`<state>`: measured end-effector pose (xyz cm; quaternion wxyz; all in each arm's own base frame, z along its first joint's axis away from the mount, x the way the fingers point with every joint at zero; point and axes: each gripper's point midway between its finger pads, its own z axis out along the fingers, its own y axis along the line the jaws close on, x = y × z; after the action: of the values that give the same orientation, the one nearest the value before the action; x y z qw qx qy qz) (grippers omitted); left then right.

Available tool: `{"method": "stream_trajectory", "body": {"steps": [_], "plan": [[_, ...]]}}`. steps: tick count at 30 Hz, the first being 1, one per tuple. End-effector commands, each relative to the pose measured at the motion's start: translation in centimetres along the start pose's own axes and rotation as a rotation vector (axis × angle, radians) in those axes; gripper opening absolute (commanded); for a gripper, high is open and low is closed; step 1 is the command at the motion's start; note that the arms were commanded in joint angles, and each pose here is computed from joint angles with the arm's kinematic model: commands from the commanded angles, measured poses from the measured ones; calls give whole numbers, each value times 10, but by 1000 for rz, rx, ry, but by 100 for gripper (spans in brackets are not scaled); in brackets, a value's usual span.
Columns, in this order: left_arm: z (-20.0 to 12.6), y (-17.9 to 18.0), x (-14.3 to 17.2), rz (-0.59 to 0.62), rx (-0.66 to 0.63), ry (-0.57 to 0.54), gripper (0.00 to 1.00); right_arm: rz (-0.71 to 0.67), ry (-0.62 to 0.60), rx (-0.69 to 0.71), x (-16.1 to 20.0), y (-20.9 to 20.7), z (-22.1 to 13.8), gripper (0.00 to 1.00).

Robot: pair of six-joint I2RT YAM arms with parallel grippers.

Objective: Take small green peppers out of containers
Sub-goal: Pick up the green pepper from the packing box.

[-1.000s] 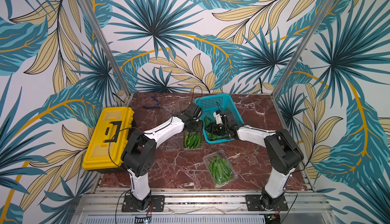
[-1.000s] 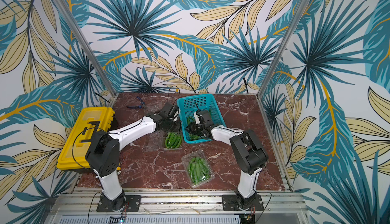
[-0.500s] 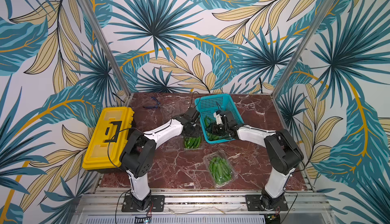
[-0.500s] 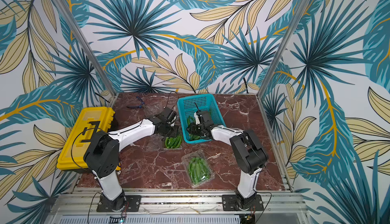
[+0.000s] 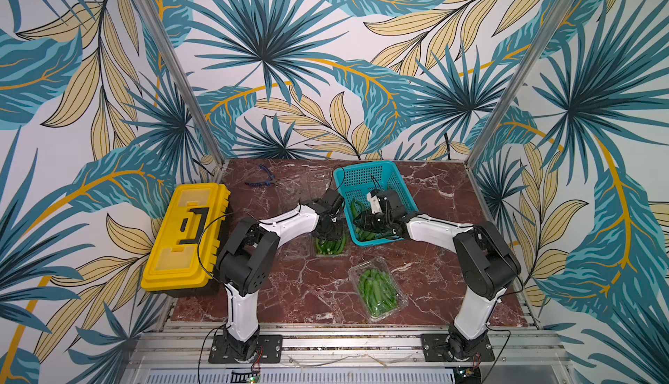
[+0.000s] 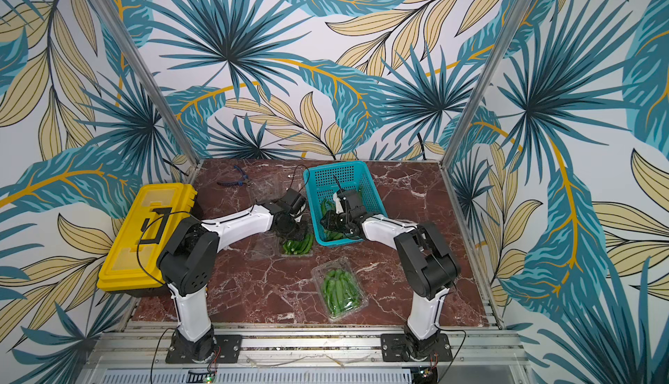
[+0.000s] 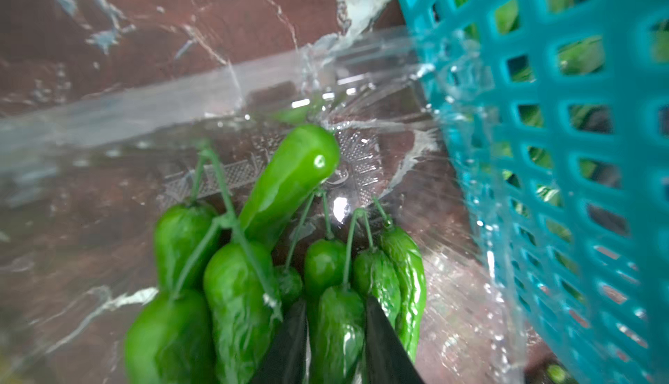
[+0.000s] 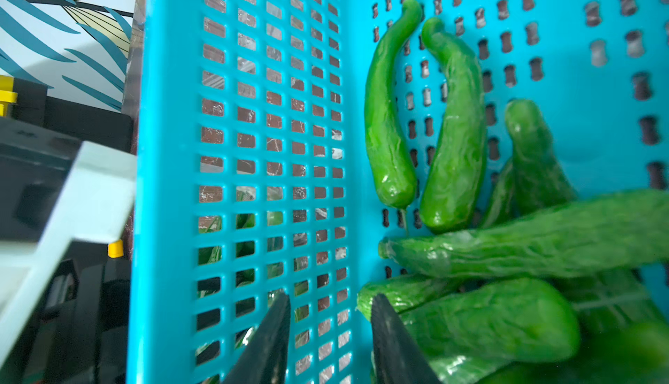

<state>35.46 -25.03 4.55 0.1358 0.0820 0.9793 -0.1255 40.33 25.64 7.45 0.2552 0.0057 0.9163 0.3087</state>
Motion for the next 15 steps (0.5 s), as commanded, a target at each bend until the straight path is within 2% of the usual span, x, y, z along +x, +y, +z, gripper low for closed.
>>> {"method": "stream_trajectory", "body": {"steps": [1, 5, 9, 15], "plan": [[8, 5, 7, -2, -8, 31, 25, -16, -22, -4, -7, 7, -9, 39], [5, 1, 5, 5, 6, 27, 14, -19, -25, -7, -8, 8, -10, 39], [-5, -3, 0, 10, 19, 10, 9, -19, -27, -11, -9, 10, -11, 39], [-34, -2, -12, 27, 1, -71, 1, -14, -35, -13, -10, 10, -11, 39]]}}
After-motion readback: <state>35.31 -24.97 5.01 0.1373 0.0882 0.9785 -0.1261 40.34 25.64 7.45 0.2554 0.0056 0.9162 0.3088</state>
